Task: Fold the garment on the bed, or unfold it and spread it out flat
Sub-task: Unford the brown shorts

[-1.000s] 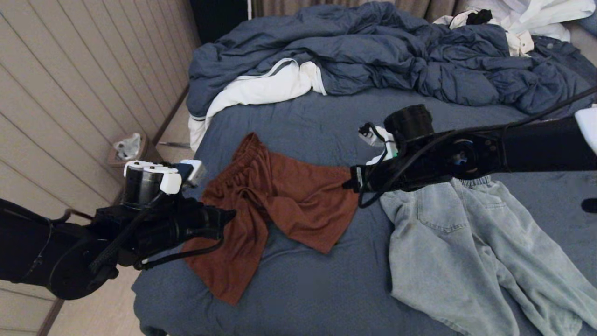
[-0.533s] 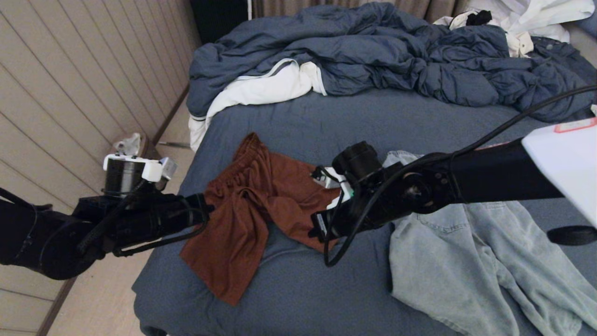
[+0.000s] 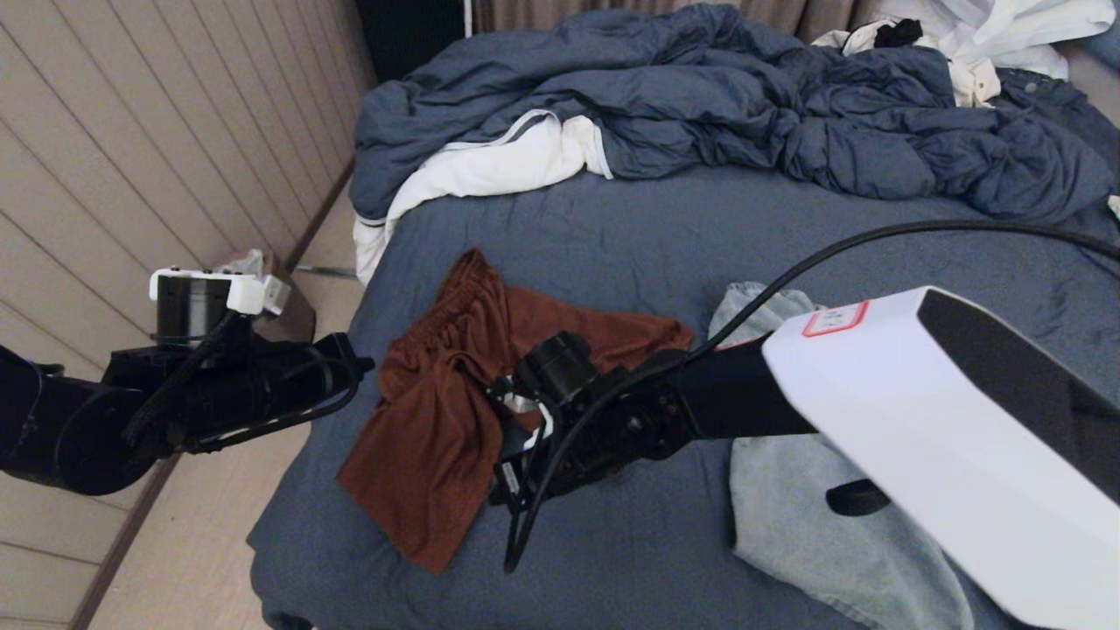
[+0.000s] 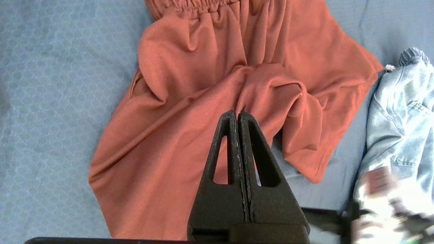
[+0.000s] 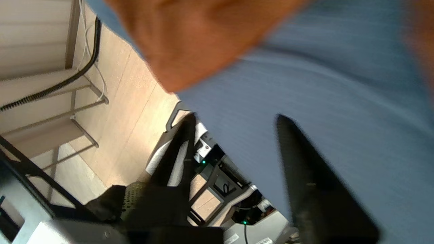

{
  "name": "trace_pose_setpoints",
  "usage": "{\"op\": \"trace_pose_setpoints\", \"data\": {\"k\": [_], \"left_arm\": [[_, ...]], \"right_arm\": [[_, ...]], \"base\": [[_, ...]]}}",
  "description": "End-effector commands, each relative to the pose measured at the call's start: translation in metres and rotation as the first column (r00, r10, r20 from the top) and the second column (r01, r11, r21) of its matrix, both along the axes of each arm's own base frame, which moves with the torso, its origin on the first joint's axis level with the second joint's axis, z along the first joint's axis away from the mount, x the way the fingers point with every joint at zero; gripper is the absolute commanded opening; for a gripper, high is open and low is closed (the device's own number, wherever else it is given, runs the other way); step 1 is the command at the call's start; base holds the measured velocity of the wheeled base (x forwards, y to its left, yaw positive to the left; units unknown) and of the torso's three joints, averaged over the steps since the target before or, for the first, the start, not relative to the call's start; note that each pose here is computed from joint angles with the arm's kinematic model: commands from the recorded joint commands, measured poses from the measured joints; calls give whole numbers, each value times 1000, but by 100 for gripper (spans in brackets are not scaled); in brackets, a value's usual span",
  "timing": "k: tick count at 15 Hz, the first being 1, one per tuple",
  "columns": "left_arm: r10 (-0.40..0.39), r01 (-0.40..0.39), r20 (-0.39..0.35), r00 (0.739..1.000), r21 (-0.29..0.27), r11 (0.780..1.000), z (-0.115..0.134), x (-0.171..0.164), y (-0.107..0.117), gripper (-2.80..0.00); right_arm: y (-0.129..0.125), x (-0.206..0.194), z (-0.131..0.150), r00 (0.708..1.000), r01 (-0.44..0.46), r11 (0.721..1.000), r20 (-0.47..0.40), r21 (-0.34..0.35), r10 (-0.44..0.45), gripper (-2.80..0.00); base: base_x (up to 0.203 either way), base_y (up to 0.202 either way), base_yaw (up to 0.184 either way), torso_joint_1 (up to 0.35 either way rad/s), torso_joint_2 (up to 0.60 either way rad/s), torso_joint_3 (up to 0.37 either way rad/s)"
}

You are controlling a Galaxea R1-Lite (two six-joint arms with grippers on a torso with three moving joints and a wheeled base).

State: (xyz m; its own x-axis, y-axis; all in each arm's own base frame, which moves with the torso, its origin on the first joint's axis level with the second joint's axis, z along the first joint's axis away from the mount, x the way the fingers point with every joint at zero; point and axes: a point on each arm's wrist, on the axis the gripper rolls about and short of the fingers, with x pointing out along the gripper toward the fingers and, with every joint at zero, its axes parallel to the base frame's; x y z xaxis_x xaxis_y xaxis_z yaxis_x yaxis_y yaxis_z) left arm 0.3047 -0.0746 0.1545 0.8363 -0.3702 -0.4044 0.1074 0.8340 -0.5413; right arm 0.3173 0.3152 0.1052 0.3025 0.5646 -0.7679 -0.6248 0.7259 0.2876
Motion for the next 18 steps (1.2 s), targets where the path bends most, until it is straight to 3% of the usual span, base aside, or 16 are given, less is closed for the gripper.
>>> {"op": "trace_pose_setpoints", "data": {"k": [1, 14, 15, 18], "left_arm": [[3, -3, -5, 1000, -3, 1000, -2, 1, 1, -280], [0, 0, -27, 1000, 0, 1000, -8, 2, 0, -280], [0, 0, -27, 1000, -1, 1000, -8, 2, 0, -280], [-2, 2, -29, 1000, -3, 1000, -8, 1, -1, -280]], "right_arm": [[20, -2, -27, 999, -29, 999, -28, -31, 28, 0], [63, 12, -54, 999, 5, 1000, 41, -20, -4, 0], [64, 11, -53, 999, 3, 1000, 45, -16, -2, -280], [68, 7, -49, 998, -8, 1000, 62, -1, 8, -280]], "base": [[0, 0, 0, 0, 0, 0], [0, 0, 0, 0, 0, 0], [0, 0, 0, 0, 0, 0], [0, 0, 0, 0, 0, 0]]}}
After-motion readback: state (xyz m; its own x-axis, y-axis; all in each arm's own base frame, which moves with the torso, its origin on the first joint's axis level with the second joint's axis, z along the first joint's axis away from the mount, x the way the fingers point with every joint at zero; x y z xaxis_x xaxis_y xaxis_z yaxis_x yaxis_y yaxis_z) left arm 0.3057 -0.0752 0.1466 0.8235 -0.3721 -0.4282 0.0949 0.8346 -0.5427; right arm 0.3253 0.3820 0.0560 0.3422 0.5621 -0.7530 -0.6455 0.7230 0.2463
